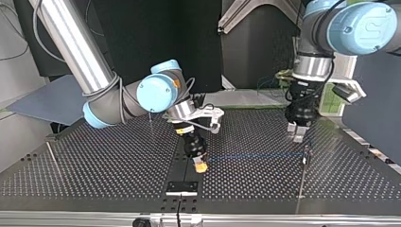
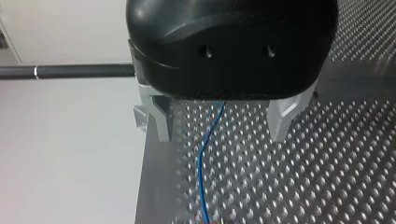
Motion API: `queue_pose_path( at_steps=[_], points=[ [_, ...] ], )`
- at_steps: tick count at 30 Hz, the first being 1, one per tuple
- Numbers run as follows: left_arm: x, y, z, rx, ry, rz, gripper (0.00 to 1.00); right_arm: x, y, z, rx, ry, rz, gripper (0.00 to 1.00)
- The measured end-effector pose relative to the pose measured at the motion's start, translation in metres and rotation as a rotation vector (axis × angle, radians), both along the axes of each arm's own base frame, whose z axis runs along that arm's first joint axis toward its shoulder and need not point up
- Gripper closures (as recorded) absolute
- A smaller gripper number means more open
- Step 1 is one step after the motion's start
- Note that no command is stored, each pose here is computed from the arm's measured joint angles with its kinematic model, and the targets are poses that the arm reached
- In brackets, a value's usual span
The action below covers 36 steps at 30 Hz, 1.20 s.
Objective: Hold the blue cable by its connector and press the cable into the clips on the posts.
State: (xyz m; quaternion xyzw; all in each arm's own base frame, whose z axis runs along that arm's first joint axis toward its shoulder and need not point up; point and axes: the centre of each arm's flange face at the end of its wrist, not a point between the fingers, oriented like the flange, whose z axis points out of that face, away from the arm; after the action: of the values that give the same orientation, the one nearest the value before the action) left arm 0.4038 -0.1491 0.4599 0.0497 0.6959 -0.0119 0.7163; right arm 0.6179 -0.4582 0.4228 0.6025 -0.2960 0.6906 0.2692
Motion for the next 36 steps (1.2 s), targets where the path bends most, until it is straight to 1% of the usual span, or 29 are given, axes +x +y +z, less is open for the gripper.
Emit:
queue_pose_path(
  at_steps=[3, 6, 9, 13, 15, 17, 20, 25, 28, 31, 36],
  points=[
    [-0.003, -0.009, 0.003, -0.002, -0.008, -0.019, 0.00, 0.000, 0.000, 0.000, -0.001, 0.001, 0.000, 1.00],
    [-0.001, -0.021, 0.013, -0.006, -0.040, -0.028, 0.00, 0.000, 0.000, 0.000, -0.001, 0.002, -0.001, 1.00],
    [-0.001, -0.032, 0.020, -0.010, -0.060, -0.030, 0.00, 0.000, 0.000, 0.000, -0.001, 0.002, 0.000, 1.00],
    [-0.004, -0.045, 0.023, -0.013, -0.067, -0.031, 0.00, 0.002, 0.002, -0.001, -0.001, 0.003, 0.004, 1.00],
    [-0.002, -0.050, 0.024, -0.004, -0.066, -0.025, 0.00, 0.002, 0.002, -0.001, -0.001, 0.003, 0.004, 1.00],
    [0.002, -0.052, 0.025, 0.006, -0.063, -0.014, 0.00, 0.002, 0.002, -0.001, -0.001, 0.003, 0.004, 1.00],
    [0.013, -0.051, 0.020, 0.017, -0.053, 0.015, 0.00, 0.001, 0.001, -0.002, 0.000, 0.004, 0.003, 1.00],
    [0.031, -0.045, 0.003, 0.026, -0.018, 0.075, 0.00, 0.000, -0.001, -0.003, 0.001, 0.005, -0.001, 1.00],
    [0.037, -0.040, -0.004, 0.029, -0.002, 0.107, 0.00, 0.000, -0.002, -0.003, 0.001, 0.005, -0.001, 1.00],
    [0.040, -0.036, -0.006, 0.029, -0.002, 0.134, 0.00, 0.000, -0.002, -0.003, 0.001, 0.005, -0.001, 1.00],
    [0.045, -0.031, -0.002, 0.024, -0.024, 0.146, 0.00, 0.000, -0.002, -0.003, 0.001, 0.005, -0.001, 1.00]
  ],
)
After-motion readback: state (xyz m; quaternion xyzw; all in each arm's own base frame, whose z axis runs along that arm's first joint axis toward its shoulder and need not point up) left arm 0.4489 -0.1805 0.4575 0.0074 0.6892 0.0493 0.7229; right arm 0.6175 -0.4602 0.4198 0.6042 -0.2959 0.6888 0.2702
